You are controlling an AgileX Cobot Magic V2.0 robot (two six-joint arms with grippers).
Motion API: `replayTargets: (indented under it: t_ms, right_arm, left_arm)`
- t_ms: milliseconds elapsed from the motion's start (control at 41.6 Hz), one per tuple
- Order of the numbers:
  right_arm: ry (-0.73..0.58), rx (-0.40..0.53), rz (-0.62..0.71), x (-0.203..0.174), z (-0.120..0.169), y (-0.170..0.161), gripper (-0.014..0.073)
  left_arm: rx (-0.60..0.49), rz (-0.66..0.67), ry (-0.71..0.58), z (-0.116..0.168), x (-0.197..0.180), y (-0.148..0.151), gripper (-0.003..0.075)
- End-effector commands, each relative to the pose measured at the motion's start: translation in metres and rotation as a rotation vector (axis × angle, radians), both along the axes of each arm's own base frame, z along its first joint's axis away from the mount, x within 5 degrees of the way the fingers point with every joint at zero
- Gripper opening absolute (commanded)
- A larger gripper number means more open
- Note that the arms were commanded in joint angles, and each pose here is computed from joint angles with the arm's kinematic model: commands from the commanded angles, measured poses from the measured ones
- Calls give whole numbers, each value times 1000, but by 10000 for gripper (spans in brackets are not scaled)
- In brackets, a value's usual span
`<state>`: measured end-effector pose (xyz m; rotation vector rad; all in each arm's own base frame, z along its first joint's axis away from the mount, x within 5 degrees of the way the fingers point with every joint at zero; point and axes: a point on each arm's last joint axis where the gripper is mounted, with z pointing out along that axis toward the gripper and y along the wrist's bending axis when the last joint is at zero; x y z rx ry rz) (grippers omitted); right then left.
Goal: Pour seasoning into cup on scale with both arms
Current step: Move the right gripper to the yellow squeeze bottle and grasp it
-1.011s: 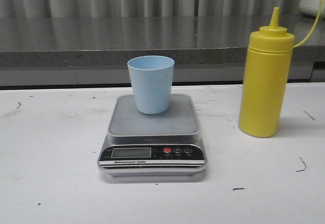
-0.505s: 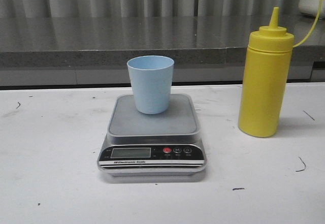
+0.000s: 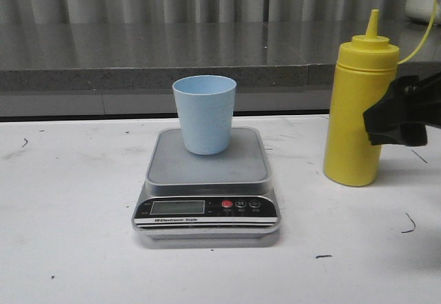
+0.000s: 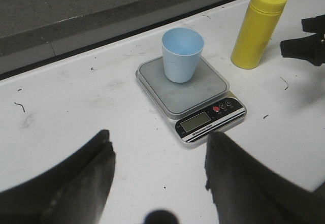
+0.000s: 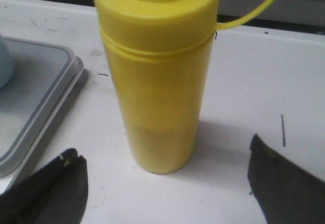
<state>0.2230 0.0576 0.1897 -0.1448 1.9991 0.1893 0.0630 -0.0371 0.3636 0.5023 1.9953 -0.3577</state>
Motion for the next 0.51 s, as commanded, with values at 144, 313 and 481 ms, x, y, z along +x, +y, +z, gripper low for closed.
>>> replayTargets:
  t_ms: [144, 313, 481]
  right_arm:
    - [-168, 60, -7, 23, -7, 7, 654]
    - [-209, 59, 2, 33, -20, 10, 654]
    - [-236, 63, 0, 47, -28, 14, 654]
  left_arm:
    - [-60, -2, -77, 14, 2, -2, 386]
    - [-60, -2, -77, 14, 2, -2, 386]
    - [-60, -2, -77, 14, 2, -2, 386]
